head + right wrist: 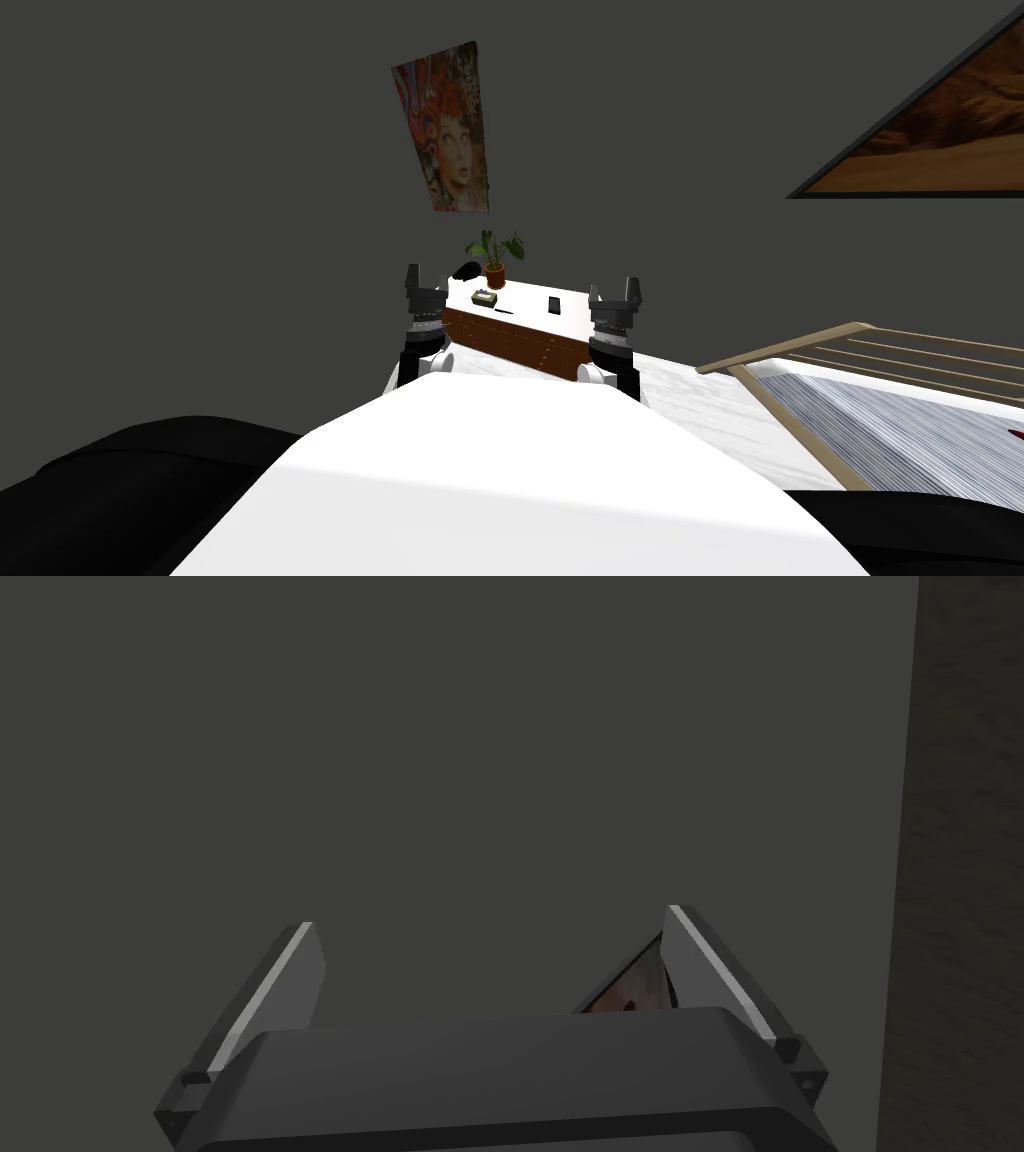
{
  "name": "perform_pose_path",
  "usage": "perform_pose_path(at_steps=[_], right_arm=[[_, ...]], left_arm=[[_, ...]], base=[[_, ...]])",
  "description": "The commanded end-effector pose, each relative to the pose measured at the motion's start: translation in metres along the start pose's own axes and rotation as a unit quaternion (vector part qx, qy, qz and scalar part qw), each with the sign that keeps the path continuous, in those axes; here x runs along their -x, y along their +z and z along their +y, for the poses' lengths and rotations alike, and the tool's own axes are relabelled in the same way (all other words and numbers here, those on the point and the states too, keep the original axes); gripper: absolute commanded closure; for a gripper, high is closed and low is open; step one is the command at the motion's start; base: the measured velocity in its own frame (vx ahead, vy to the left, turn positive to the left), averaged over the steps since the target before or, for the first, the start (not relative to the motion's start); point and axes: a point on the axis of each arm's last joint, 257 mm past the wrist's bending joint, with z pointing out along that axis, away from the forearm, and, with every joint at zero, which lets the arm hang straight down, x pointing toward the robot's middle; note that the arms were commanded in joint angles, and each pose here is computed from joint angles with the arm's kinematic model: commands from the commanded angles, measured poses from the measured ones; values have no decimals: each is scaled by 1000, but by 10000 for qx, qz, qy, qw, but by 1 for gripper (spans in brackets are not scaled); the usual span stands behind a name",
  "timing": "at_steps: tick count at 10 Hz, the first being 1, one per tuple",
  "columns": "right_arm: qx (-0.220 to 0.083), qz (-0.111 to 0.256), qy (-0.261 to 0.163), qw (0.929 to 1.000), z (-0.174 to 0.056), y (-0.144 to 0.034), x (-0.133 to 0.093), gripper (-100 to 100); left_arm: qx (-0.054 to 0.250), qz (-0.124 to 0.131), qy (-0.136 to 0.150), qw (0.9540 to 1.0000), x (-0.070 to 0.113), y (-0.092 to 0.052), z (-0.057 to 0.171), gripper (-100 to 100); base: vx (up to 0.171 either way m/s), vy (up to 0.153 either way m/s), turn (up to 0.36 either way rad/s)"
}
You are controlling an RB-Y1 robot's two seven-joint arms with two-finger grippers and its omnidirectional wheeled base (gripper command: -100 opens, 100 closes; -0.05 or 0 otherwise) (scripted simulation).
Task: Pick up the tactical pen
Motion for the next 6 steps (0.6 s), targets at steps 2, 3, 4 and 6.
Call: perform_pose_path(at_steps=[2, 3, 4, 6], right_arm=[[0, 0, 0, 10000, 0, 0, 0, 0], [0, 0, 0, 10000, 0, 0, 0, 0], [0, 0, 0, 10000, 0, 0, 0, 0], [0, 0, 0, 10000, 0, 0, 0, 0]], left_arm=[[374, 250, 133, 9989, -4, 3, 29, -100], [541, 313, 182, 9979, -5, 4, 42, -100], [709, 366, 235, 9965, -5, 6, 55, -100], [937, 403, 293, 9944, -4, 8, 72, -100]], base=[[7, -7, -4], [7, -13, -3], [3, -16, -5], [2, -16, -3]])
